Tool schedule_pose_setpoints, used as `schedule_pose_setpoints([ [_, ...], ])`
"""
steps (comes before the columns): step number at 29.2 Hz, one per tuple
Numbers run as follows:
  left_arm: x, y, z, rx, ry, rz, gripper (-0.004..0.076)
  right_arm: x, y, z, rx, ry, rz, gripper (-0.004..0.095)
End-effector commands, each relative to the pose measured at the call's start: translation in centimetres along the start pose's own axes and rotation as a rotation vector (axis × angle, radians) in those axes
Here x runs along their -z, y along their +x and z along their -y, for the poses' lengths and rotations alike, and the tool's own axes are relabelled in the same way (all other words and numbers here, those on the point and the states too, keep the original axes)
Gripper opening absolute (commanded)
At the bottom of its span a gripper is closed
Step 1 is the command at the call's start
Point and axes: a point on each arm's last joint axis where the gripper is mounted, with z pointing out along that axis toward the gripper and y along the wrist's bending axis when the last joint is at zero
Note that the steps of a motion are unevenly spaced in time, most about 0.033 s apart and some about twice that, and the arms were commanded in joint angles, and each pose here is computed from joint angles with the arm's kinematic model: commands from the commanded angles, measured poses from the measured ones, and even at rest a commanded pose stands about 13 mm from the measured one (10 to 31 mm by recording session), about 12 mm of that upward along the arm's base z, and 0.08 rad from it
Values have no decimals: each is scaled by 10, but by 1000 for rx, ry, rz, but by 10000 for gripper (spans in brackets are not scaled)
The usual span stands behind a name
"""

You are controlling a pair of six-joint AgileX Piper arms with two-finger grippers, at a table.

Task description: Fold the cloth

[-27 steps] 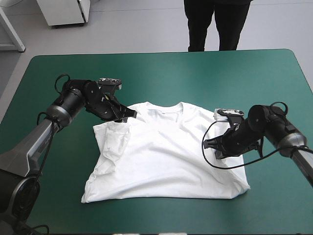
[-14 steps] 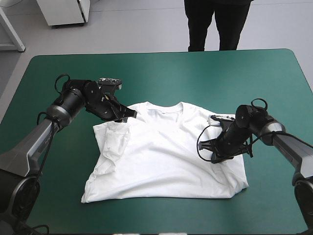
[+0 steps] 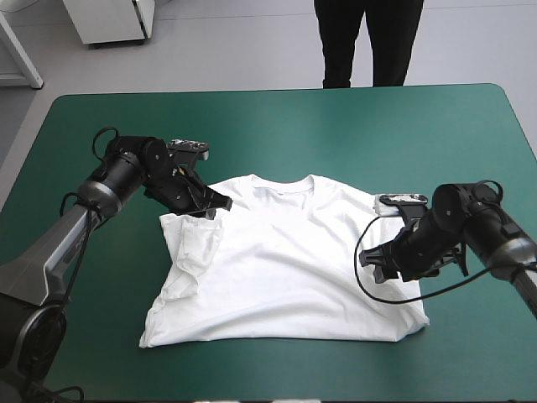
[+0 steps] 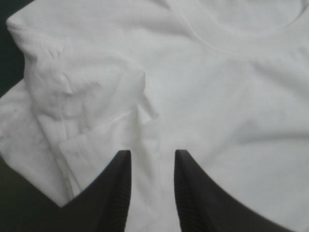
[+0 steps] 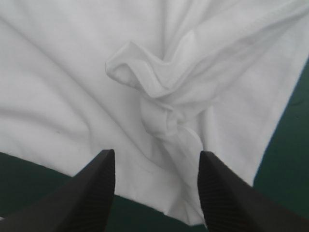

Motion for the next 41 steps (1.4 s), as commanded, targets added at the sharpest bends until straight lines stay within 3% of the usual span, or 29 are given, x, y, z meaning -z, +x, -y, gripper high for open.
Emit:
schedule_pose_setpoints([
  [1,37,7,8,-43,-3,42,225,32,15,-3,17,17,88,486],
  [6,62,36,3,-59,-91,6,225,50,30,-4,13,25,137,486],
  [12,78,89,4,-16,-96,-6,225,59,37,-6,12,20,177,486],
  [25,66,175,-1,69,-90,-62,228,61,39,-11,-7,-36,183,458],
  [27,60,181,-3,38,-90,-82,262,61,39,-12,-9,-45,182,423],
  [33,49,187,-2,10,-52,-106,538,61,39,-13,-13,-64,181,360],
  [36,41,191,-6,54,-82,-110,544,61,39,-14,-19,-67,181,360],
  [41,27,199,-12,164,-118,-119,482,65,42,-14,-19,-71,195,360],
])
